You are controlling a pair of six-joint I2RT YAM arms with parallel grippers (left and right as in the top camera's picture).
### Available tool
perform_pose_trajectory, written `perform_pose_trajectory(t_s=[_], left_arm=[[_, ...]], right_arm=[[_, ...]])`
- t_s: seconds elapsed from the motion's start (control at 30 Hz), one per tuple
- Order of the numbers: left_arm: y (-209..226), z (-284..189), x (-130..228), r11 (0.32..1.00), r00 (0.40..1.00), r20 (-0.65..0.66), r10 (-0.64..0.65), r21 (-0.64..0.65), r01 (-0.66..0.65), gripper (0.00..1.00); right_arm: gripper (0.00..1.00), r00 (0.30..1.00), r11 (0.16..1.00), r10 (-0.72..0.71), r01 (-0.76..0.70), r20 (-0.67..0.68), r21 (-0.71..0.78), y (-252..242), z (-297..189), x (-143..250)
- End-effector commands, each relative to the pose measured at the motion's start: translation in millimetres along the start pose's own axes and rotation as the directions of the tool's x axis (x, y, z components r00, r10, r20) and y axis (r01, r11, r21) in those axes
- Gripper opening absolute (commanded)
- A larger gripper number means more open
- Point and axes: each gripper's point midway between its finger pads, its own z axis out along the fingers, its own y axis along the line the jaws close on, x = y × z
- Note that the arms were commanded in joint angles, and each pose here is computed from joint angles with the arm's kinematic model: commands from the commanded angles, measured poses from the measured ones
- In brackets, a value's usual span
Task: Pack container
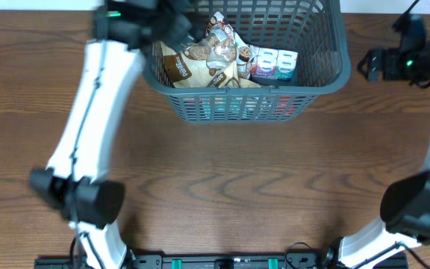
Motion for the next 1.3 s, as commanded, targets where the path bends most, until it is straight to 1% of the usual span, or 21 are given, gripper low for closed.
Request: perform_pose_trajectory(t_s=[0.0, 0.07, 0.13, 0.17, 0.2, 0.33, 0.47, 0.6, 0.67, 0.73, 0.83, 0.93, 1.03, 1.1, 1.27], left_arm=[[70, -52, 28, 0.958, 0.971, 0.018, -0.239, -0.160, 0.239, 0.99], [106, -71, 62, 0.882, 0.908, 0.018, -0.418, -0.232, 0.411, 0.99], [129, -85, 96, 0.797, 0.830, 0.010, -0.557, -0.275, 0.538, 0.98], [134, -91, 110, 0.772, 0.802, -0.001, -0.597, -0.272, 0.574, 0.99], [135, -95, 124, 0.756, 0.775, -0.023, -0.631, -0.242, 0.609, 0.99], [133, -104, 159, 0.699, 0.698, -0.080, -0.712, -0.176, 0.693, 0.98], [126, -100, 178, 0.669, 0.662, -0.100, -0.743, -0.140, 0.730, 0.98], [101, -92, 192, 0.666, 0.656, -0.112, -0.746, -0.122, 0.736, 0.99], [80, -90, 202, 0.666, 0.657, -0.112, -0.746, -0.112, 0.737, 0.99], [55, -90, 208, 0.666, 0.658, -0.101, -0.746, -0.076, 0.743, 0.99], [18, -95, 214, 0.687, 0.685, -0.066, -0.726, -0.028, 0.726, 0.99], [-16, -106, 216, 0.741, 0.741, -0.004, -0.671, -0.003, 0.671, 0.99], [-44, -117, 212, 0.800, 0.798, 0.062, -0.600, 0.023, 0.600, 0.99], [-63, -121, 215, 0.828, 0.824, 0.080, -0.561, 0.042, 0.560, 0.99], [-96, -117, 225, 0.856, 0.849, 0.106, -0.517, 0.082, 0.511, 0.99]], right_arm=[[0.99, 0.983, 0.997, -0.065, 0.055, 0.173, 0.058, 5, -68, -34], [0.99, 0.978, 0.996, -0.071, 0.059, 0.196, 0.066, 8, -82, -36], [0.99, 0.975, 0.995, -0.079, 0.065, 0.208, 0.073, 13, -97, -33], [0.99, 0.973, 0.994, -0.087, 0.072, 0.213, 0.076, 15, -103, -32], [0.99, 0.970, 0.994, -0.093, 0.076, 0.224, 0.082, 17, -112, -30], [0.99, 0.967, 0.993, -0.094, 0.074, 0.238, 0.093, 27, -138, -16], [0.99, 0.970, 0.993, -0.075, 0.052, 0.230, 0.106, 35, -148, 12], [0.99, 0.982, 0.996, -0.042, 0.027, 0.184, 0.084, 44, -133, 53], [0.99, 0.987, 0.998, -0.026, 0.016, 0.158, 0.062, 50, -119, 76], [0.99, 0.992, 0.999, -0.016, 0.012, 0.126, 0.033, 57, -105, 99], [0.99, 0.997, 1.000, 0.000, 0.000, 0.071, 0.005, 65, -86, 135], [0.99, 0.999, 1.000, 0.017, -0.016, 0.037, -0.026, 75, -73, 164], [0.98, 0.996, 0.998, 0.044, -0.041, 0.075, -0.044, 85, -69, 173], [0.99, 0.993, 0.998, 0.051, -0.047, 0.103, -0.045, 93, -72, 178], [0.99, 0.987, 0.998, 0.066, -0.065, 0.145, -0.008, 102, -75, 197]])
